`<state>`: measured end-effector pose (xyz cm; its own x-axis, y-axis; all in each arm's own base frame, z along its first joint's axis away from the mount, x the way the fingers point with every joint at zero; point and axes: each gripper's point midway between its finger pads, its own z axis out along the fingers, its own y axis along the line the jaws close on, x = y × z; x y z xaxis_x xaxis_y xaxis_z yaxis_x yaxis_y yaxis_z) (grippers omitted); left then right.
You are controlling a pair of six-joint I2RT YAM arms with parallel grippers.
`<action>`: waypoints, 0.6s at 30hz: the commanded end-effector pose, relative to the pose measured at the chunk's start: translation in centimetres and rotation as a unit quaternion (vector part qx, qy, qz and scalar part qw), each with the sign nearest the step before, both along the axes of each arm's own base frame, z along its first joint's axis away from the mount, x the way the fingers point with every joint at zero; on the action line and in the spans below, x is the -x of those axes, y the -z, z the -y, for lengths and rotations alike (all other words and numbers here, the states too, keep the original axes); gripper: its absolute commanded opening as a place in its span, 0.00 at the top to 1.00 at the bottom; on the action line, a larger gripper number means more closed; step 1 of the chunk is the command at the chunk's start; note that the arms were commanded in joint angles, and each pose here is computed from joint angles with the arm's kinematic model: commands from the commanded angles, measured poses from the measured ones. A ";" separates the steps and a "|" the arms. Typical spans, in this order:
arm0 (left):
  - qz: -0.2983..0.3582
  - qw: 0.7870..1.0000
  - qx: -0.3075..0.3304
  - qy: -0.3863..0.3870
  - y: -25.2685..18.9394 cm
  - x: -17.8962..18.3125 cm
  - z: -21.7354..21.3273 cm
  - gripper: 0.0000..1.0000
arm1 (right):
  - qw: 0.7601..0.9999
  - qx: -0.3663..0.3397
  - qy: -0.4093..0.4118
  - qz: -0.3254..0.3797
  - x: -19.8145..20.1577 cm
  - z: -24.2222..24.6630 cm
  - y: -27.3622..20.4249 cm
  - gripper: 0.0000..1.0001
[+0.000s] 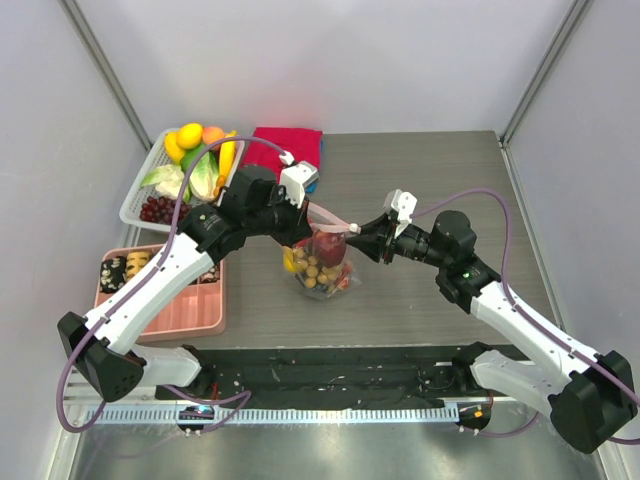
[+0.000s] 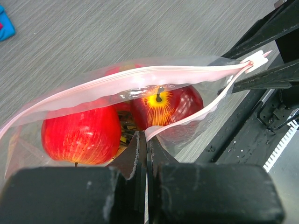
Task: Place the food in the zip-top bag and seal the zipper
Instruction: Adjust the zipper food storage bag at the center of the board, then zip the zipper food storage bag at the center of the board.
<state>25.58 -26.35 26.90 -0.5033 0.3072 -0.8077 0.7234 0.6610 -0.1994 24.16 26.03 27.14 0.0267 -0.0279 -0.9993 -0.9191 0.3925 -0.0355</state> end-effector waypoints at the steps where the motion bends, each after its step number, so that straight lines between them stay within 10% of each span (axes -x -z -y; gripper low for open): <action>1: 0.032 0.999 0.032 0.011 -2.6 -0.2 0.4 1.00 | 0.998 -0.030 -0.005 0.063 0.3 -0.2 -4.4 0.71; 6: 0.031 0.999 0.028 0.012 -2.6 -0.2 0.4 0.99 | 0.997 -0.029 -0.001 0.067 0.1 -0.1 -4.6 0.99; 12: 0.121 0.978 0.042 0.166 -6.2 2.8 1.5 0.58 | 0.997 -0.023 -0.013 0.076 0.5 -0.2 -4.5 0.99; 18: 0.263 0.931 0.040 0.251 -9.8 2.4 2.9 0.49 | 0.996 -0.019 -0.022 0.078 0.7 -0.4 -4.5 0.99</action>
